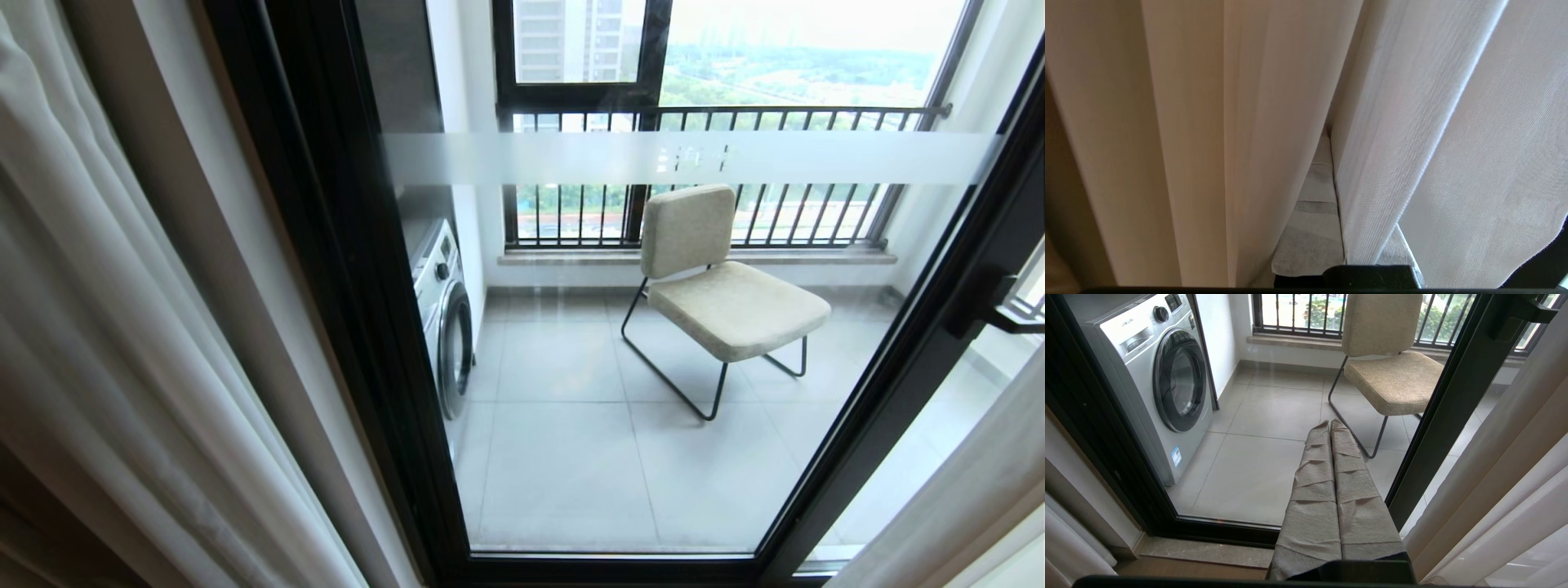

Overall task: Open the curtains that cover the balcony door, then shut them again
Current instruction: Pull the inner curtains open on both sides

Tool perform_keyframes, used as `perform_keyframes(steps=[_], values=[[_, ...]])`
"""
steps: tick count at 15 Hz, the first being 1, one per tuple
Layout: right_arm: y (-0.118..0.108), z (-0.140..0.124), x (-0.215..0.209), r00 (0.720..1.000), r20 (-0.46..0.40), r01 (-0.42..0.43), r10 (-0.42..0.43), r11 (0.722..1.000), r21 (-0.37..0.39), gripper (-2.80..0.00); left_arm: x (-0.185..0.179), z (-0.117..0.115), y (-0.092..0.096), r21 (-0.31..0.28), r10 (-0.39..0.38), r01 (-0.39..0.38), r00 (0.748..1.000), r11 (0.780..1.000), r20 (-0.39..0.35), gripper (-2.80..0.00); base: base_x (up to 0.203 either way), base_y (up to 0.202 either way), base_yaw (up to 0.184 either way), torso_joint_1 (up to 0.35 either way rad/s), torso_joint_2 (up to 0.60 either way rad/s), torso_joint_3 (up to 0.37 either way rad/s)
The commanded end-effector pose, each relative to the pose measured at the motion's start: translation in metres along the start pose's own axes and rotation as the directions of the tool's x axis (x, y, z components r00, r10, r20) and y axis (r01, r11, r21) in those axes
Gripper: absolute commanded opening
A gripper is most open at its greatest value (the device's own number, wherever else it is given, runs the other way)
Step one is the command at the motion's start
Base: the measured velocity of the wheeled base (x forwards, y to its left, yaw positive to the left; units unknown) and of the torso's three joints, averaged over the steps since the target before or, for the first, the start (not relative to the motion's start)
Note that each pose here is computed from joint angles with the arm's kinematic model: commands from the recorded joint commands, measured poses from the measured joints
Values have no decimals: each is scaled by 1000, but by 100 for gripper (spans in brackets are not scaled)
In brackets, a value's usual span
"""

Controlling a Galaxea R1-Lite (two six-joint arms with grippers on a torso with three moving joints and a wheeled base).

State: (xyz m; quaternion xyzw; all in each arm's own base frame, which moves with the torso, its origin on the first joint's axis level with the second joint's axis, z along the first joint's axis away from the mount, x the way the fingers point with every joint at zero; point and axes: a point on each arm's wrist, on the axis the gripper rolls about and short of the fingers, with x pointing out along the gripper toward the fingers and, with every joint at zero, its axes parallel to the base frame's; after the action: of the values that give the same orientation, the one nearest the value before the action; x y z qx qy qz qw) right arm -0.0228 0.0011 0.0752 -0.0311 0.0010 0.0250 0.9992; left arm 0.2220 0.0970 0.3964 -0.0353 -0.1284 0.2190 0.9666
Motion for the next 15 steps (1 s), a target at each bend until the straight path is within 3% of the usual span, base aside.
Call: perform_keyframes(steps=[1,9,12,15], values=[[0,0,0,1000,1,-1,1,1000,-1,-280,10,-6,25,-1,60,-60,998,998,-19,-280,0,0,0,0,0,0],[0,0,0,1000,1,-1,1,1000,-1,-280,34,-31,123,-21,179,-182,980,983,-89,-280,0,0,0,0,0,0],[0,0,0,1000,1,-1,1,1000,-1,-280,40,-34,142,-16,199,-201,976,979,-93,-280,0,0,0,0,0,0],[0,0,0,1000,1,-1,1,1000,-1,-280,47,-32,146,-11,173,-174,982,985,-82,-280,0,0,0,0,0,0]])
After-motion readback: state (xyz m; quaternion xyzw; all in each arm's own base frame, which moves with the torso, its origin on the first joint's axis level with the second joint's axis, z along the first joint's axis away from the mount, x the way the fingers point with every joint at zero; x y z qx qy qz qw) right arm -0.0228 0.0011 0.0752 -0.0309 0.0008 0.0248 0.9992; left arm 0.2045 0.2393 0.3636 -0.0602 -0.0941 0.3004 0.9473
